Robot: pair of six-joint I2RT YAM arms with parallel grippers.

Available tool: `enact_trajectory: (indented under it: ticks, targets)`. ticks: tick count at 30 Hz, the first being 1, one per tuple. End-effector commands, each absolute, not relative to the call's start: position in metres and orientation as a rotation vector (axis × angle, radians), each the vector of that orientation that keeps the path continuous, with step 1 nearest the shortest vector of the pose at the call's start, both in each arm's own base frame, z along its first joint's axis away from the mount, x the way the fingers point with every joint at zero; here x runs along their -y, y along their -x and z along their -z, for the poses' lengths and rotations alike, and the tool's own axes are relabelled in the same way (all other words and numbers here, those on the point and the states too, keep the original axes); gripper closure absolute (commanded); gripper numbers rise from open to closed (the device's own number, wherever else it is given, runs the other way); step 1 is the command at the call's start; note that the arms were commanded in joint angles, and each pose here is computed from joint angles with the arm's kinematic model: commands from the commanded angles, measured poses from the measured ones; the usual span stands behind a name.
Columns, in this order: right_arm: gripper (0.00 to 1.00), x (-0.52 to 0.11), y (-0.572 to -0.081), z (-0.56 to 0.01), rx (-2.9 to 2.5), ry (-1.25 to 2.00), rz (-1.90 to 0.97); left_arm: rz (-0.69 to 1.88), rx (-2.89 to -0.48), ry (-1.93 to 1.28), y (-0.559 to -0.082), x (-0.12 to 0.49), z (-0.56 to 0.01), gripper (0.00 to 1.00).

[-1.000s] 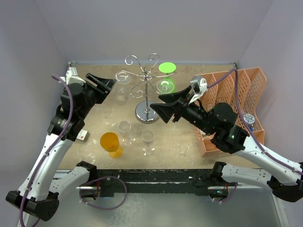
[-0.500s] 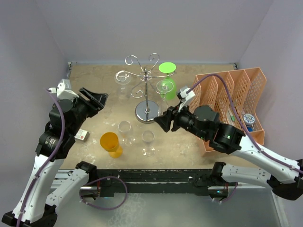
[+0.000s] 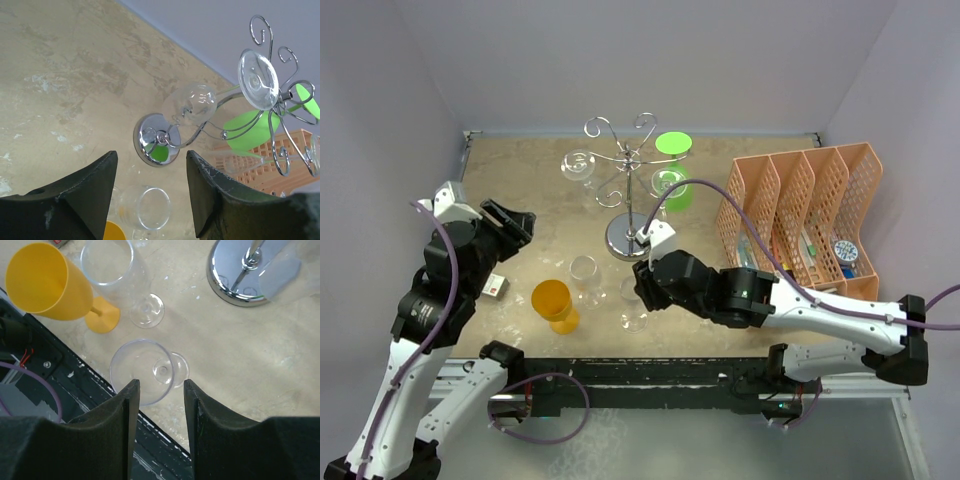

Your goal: Place the wine glass upside down on the wine glass rack

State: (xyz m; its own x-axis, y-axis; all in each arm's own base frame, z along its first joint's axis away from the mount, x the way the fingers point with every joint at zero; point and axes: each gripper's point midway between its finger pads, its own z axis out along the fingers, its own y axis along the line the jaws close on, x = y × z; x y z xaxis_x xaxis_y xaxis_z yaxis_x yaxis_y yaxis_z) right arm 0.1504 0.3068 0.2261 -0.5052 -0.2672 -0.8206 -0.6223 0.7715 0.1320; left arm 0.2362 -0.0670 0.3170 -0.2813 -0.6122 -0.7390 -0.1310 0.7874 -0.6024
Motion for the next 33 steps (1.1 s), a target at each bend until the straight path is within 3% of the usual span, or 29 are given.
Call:
enact_trajectory:
  ticks: [1,14,23,28,33]
  targets:
    - [0.58,-0.298,-0.163,-0.247,-2.091,0.543,-0.468,0.472,-1.781,0.568,-0.239,0.058,-0.326,0.46]
    - [0.64,-0.316,-0.160,-0.227,-2.138,0.607,-0.457,0.441,-1.724,0.570,-0.227,0.045,-0.342,0.45]
    - [0.78,-0.297,-0.173,-0.228,-2.128,0.588,-0.303,0.480,-1.698,0.566,-0.217,0.045,-0.347,0.45]
    - [0.91,-0.298,-0.177,-0.233,-2.096,0.573,-0.309,0.489,-1.701,0.537,-0.216,0.048,-0.348,0.45]
    - [0.93,-0.299,-0.182,-0.236,-2.086,0.545,-0.288,0.524,-1.692,0.524,-0.215,0.053,-0.350,0.45]
